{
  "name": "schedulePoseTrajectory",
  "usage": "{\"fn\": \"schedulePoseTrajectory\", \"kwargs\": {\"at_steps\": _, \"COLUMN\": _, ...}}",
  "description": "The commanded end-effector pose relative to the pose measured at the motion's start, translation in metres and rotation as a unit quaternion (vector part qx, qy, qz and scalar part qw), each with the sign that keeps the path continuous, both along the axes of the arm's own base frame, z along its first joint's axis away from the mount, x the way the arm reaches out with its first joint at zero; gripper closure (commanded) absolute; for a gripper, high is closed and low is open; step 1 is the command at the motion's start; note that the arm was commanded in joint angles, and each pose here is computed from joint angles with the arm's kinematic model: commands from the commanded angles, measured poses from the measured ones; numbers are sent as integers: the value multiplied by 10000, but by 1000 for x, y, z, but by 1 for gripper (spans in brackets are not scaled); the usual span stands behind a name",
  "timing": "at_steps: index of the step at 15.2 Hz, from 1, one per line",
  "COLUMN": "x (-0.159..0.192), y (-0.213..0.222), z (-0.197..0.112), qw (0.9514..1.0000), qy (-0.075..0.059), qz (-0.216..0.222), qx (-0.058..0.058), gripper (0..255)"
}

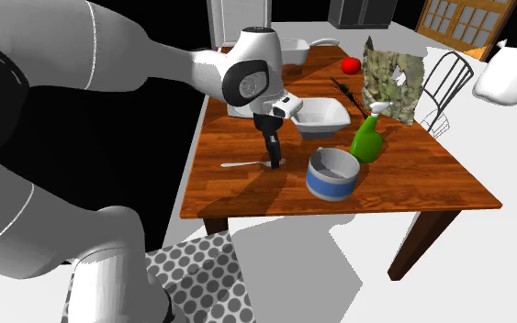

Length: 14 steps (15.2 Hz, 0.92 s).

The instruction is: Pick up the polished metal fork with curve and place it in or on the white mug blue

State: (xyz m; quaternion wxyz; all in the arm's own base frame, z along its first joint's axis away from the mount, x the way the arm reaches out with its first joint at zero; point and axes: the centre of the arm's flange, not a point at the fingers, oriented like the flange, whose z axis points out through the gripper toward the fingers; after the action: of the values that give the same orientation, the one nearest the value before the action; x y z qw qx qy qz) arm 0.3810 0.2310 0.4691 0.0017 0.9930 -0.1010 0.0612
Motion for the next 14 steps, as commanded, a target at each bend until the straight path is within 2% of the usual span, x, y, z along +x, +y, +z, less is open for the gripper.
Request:
{"fn": "schedulePoseTrajectory", "kwargs": {"at_steps": 1, "x": 7, "y": 20, "z": -14, "qw": 10000, "qy": 37, "qz": -87, "qx": 26, "gripper": 0}}
{"fn": "schedulePoseTrajectory", "kwargs": {"at_steps": 12, "x": 47, "y": 132, "z": -97, "qw": 9984, "qy": 248, "qz": -498, "qx": 114, "gripper": 0}}
{"fn": "schedulePoseTrajectory", "kwargs": {"at_steps": 14, "x": 50, "y": 138, "z": -107, "qw": 9982, "qy": 259, "qz": -521, "qx": 118, "gripper": 0}}
